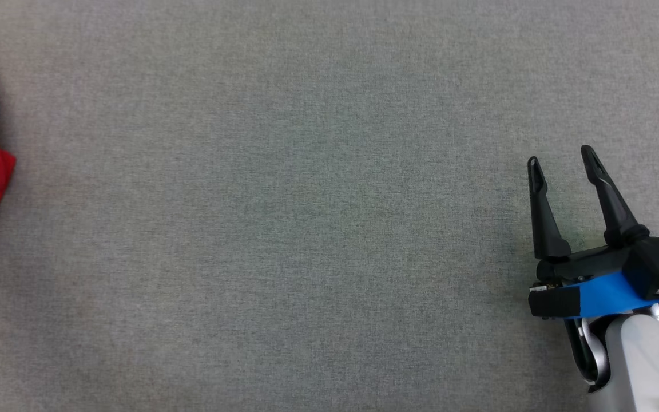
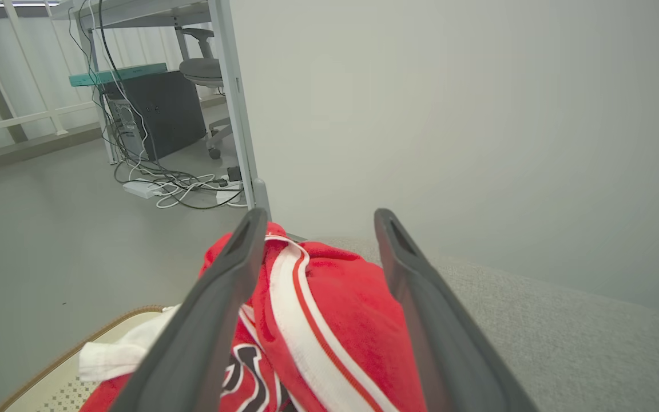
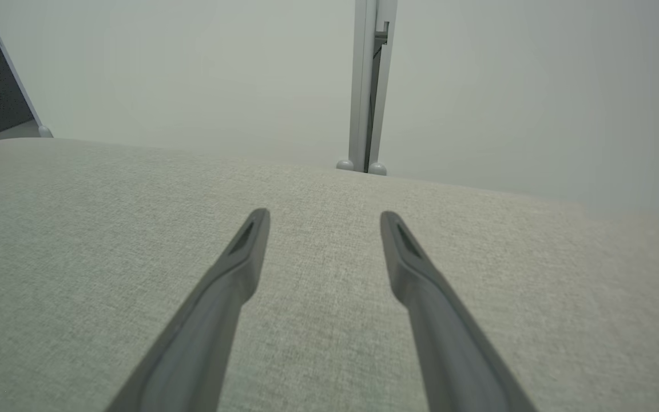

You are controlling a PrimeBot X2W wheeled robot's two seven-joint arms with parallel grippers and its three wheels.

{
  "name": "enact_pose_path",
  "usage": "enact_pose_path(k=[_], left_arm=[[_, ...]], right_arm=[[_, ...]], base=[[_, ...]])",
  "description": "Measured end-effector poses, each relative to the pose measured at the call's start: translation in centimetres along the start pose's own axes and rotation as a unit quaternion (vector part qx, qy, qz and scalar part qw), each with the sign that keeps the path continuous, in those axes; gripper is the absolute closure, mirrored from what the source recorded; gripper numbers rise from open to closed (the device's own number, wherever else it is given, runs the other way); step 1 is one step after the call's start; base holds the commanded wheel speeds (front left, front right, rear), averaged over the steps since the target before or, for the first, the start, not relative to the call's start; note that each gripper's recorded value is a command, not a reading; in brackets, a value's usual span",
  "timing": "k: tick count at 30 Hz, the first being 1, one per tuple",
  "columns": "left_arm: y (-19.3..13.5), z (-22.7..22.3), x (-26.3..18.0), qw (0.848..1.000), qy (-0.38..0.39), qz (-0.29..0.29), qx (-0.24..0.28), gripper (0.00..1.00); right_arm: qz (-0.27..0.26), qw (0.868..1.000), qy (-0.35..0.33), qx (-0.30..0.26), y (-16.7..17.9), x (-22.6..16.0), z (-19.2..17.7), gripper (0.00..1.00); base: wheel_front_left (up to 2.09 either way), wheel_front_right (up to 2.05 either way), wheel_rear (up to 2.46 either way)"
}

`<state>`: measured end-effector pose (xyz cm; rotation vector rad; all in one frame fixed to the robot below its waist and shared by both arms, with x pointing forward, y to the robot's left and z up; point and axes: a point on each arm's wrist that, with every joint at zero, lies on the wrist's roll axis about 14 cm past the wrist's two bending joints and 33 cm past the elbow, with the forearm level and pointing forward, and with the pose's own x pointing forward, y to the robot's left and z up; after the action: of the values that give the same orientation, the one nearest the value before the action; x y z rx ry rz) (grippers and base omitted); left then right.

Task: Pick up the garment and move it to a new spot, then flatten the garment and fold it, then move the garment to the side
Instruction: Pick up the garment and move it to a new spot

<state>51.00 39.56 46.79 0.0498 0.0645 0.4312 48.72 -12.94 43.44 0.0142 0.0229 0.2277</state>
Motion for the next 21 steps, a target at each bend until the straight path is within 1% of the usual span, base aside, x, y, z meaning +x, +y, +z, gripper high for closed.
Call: enact_pose_path(k=[3,7,10,13,15,16,17,18,19,21], left_arm=[[-0.1,-2.7,0.7,0.999,0.041,0.006,-0.001,0.00],[0.4,-6.7,0.3,0.994,0.110,0.021,0.003,0.00],[1.0,-8.7,-0.2,0.988,0.154,0.031,0.004,0.00],[1.0,-10.0,-0.8,0.983,0.182,0.028,-0.002,0.00],[0.8,-10.2,-0.8,0.981,0.190,0.029,-0.021,0.00],[0.7,-10.4,-0.9,0.980,0.195,0.028,-0.027,0.53],[0.6,-10.6,-1.0,0.979,0.201,0.025,-0.026,0.79],[0.3,-10.9,-1.2,0.978,0.207,0.021,-0.028,1.00],[-0.1,-10.9,-1.3,0.977,0.207,0.019,-0.037,1.00],[-0.4,-10.5,-1.2,0.979,0.198,0.013,-0.038,1.00]], right_arm=[[-0.008,1.000,0.003,-0.007,-0.8,0.0,-0.5,0.00],[-0.014,1.000,0.006,-0.013,-1.5,0.0,-0.9,0.00],[-0.017,1.000,0.005,-0.015,-1.7,0.0,-0.8,0.00],[-0.017,1.000,0.003,-0.016,-1.7,0.0,-0.7,0.00],[-0.016,1.000,0.003,-0.017,-1.7,0.1,-0.7,0.00],[-0.015,1.000,0.003,-0.017,-1.6,0.1,-0.7,0.00],[-0.013,1.000,0.002,-0.017,-1.5,0.1,-0.6,0.00],[-0.012,1.000,0.002,-0.017,-1.4,0.2,-0.6,0.00],[-0.010,1.000,0.002,-0.017,-1.3,0.2,-0.6,0.00],[-0.008,1.000,0.001,-0.016,-1.1,0.2,-0.5,0.00]], base=[[0.00,0.00,0.00],[0.00,0.00,0.00],[0.00,0.00,0.00],[0.00,0.00,0.00],[0.00,0.00,0.00],[0.00,0.00,0.00],[0.00,0.00,0.00],[0.00,0.00,0.00],[0.00,0.00,0.00],[0.00,0.00,0.00]])
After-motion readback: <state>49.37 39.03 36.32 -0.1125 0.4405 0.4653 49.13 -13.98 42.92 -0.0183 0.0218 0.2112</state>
